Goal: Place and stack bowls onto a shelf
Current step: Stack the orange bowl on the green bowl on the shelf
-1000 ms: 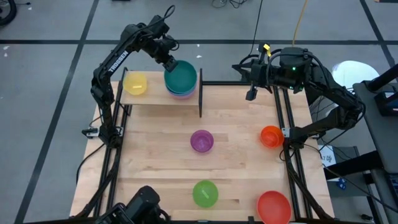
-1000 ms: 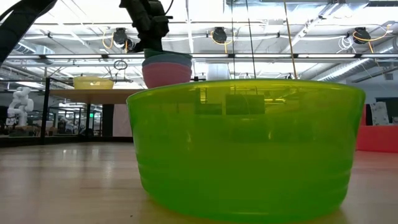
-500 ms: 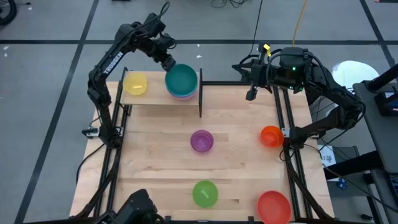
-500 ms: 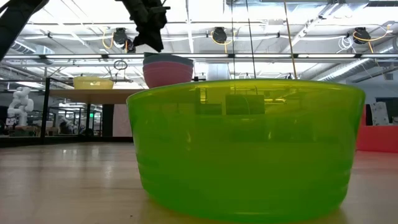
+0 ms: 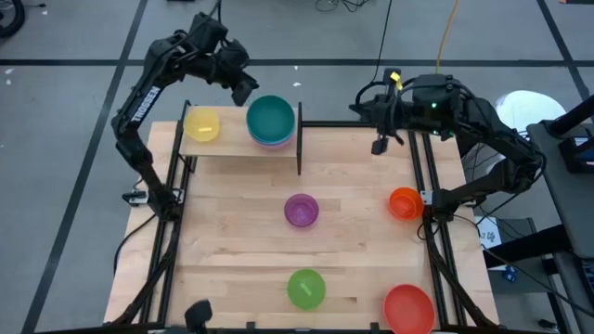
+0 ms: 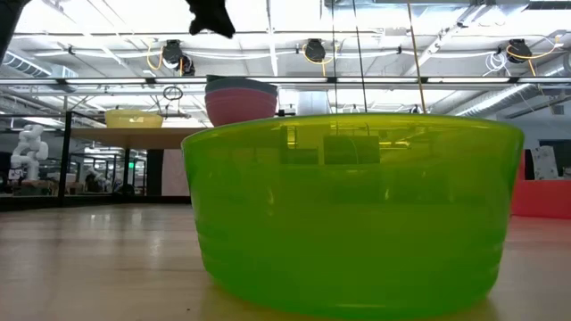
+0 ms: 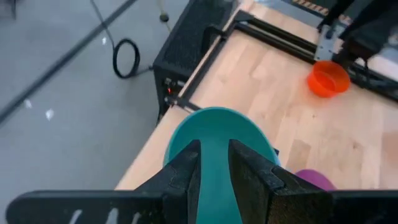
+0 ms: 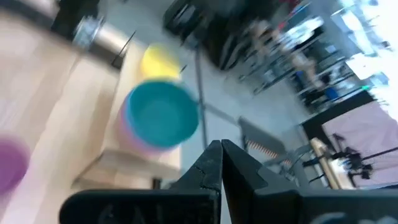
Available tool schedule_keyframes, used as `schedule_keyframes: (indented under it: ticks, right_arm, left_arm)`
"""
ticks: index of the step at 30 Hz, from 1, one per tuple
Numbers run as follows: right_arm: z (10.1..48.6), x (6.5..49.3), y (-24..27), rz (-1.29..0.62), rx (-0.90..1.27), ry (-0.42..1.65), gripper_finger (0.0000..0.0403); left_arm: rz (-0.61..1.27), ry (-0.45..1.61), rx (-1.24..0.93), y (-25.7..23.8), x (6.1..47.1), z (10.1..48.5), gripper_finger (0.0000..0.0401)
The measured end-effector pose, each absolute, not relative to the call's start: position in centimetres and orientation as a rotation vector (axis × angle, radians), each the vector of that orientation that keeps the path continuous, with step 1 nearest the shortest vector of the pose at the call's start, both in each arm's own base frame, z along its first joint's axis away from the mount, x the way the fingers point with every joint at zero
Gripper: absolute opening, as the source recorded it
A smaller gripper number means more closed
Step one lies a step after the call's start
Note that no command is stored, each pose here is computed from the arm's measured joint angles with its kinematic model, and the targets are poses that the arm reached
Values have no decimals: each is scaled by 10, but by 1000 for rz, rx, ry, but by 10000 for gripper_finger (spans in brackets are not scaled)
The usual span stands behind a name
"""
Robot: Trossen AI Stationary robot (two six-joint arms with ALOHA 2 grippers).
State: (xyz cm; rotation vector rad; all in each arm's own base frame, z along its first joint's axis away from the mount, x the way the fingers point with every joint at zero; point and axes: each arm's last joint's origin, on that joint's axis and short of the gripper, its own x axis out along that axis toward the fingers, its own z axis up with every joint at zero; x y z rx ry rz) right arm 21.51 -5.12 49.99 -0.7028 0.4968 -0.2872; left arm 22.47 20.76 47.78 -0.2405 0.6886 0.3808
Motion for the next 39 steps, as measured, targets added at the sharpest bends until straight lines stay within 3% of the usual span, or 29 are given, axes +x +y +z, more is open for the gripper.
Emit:
schedule_keyframes:
  ticks: [6, 16, 23, 29, 39]
  right_arm:
    - [489, 211, -50, -296, -501, 578, 0]
    - [466, 194, -42, -264, -301, 831, 38]
    - [451, 179, -22, -15, -119, 1022, 80]
    - [437, 174, 0, 215, 105, 1092, 91]
    - [365, 173, 41, 412, 249, 1394, 91]
  left_arm:
    - [252, 674, -39, 173, 225, 493, 86]
    - [203, 684, -93, 133, 209, 505, 86]
    - [180, 728, -163, 114, 197, 507, 86]
    - [235, 755, -181, 100, 185, 510, 86]
    - [275, 716, -161, 84, 166, 520, 86]
